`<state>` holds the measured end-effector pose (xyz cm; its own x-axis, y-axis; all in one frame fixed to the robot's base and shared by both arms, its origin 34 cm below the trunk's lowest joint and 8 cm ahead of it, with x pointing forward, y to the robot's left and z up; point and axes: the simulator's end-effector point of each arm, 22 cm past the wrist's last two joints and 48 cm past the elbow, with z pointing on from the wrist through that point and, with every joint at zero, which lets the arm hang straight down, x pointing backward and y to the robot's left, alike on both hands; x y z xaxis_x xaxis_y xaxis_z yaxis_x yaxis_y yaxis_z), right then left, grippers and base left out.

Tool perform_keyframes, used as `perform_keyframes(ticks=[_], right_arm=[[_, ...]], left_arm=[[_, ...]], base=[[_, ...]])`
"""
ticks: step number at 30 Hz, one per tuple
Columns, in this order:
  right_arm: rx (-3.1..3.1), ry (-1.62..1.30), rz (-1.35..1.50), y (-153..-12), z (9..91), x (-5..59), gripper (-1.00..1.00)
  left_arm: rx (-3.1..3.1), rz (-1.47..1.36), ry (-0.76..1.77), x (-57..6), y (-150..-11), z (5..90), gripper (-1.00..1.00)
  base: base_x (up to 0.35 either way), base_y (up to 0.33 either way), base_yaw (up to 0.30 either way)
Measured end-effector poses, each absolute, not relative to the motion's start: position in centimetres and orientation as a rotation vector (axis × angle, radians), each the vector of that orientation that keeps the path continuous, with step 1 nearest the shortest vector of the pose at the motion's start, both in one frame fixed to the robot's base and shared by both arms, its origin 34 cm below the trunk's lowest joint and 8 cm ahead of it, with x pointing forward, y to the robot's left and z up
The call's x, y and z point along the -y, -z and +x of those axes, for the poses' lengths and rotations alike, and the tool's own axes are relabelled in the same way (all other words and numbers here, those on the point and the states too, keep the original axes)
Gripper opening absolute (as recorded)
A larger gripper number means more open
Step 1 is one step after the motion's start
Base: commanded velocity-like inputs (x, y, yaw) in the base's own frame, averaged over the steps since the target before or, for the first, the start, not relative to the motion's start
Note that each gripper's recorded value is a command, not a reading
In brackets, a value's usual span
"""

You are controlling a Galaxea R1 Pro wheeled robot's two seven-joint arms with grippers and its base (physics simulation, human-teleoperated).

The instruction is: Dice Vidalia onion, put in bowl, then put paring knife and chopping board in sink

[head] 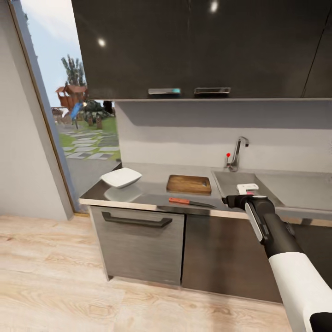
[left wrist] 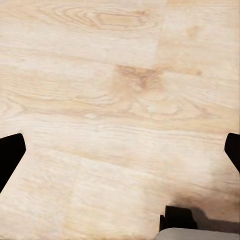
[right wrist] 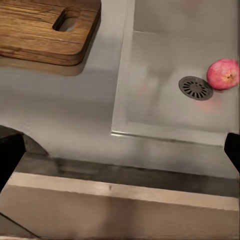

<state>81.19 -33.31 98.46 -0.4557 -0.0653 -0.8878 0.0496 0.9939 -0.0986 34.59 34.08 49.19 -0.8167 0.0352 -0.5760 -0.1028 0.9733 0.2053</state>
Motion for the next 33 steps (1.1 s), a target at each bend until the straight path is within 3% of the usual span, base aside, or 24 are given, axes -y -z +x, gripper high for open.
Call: perform_keyframes(ticks=[11, 33], right_arm=[[-2.051, 0.14, -0.007, -98.0, 81.1, 33.7, 1.0], [-2.054, 0.155, -0.008, -90.0, 81.8, 36.5, 1.0]], left_arm=[[-2.508, -0.047, -0.302, -34.1, -49.2, 34.6, 1.0], [-2.508, -0.047, -0.302, -34.1, -49.2, 34.6, 1.0]], base=[[-0.094, 0.203, 0.0], [-0.003, 0.008, 0.0]])
